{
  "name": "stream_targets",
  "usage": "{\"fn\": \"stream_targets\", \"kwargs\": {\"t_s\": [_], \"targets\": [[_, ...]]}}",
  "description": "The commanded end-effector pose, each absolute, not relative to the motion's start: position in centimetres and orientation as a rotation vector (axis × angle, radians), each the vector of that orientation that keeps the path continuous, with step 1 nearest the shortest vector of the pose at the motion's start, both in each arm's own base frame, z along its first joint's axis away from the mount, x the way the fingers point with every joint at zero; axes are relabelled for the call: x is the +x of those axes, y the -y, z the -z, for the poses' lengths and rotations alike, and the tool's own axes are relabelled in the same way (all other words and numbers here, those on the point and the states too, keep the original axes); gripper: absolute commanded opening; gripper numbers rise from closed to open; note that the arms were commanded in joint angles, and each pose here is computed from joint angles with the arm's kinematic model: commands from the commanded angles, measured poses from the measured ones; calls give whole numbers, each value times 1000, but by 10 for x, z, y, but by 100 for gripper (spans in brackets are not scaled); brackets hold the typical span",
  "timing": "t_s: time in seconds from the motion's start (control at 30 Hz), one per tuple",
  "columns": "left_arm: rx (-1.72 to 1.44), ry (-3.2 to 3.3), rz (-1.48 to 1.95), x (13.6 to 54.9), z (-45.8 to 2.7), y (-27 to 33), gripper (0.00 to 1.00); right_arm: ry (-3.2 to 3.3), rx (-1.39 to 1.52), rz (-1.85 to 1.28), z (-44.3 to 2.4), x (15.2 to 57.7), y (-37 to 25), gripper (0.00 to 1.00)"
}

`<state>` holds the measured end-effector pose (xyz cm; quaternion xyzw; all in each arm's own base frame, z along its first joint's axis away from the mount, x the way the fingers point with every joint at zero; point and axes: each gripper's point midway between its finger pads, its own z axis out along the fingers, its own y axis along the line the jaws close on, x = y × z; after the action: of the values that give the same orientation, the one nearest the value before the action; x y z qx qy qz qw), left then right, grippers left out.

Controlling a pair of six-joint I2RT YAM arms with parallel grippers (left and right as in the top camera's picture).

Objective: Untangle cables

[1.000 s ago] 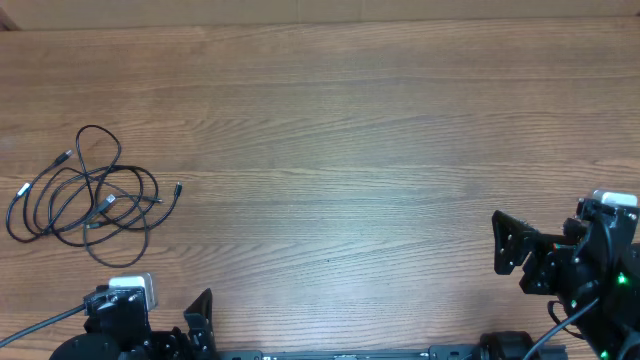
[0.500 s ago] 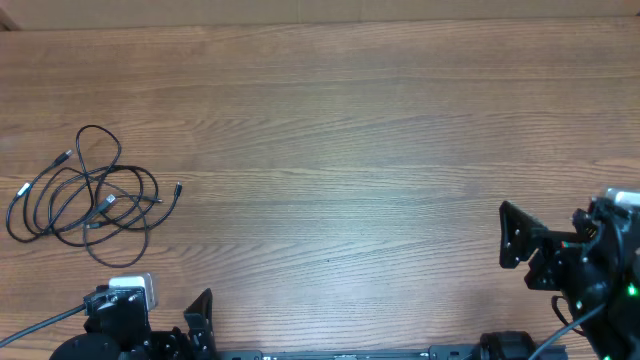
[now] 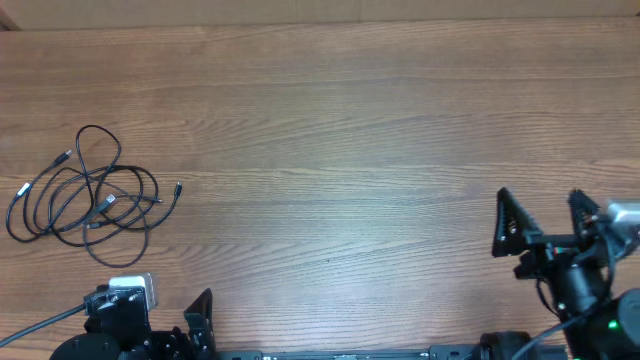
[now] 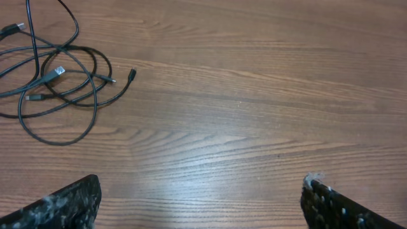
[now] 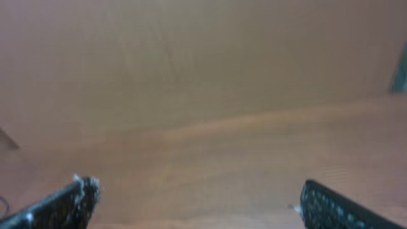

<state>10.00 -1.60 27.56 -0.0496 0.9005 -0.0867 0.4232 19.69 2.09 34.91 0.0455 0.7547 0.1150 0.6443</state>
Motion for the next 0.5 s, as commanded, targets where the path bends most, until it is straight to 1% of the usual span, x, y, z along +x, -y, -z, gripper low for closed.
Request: {"fn": "stream_targets", "kwargs": {"t_s": [0.0,0.47], "targets": [[-140,-2252,216,99,-275,15,100,-1650,61,-297,-337,197,-28,100],[-140,-2252,216,99,-275,15,100,-1363,4,-316,-304,208,-32,100]]}}
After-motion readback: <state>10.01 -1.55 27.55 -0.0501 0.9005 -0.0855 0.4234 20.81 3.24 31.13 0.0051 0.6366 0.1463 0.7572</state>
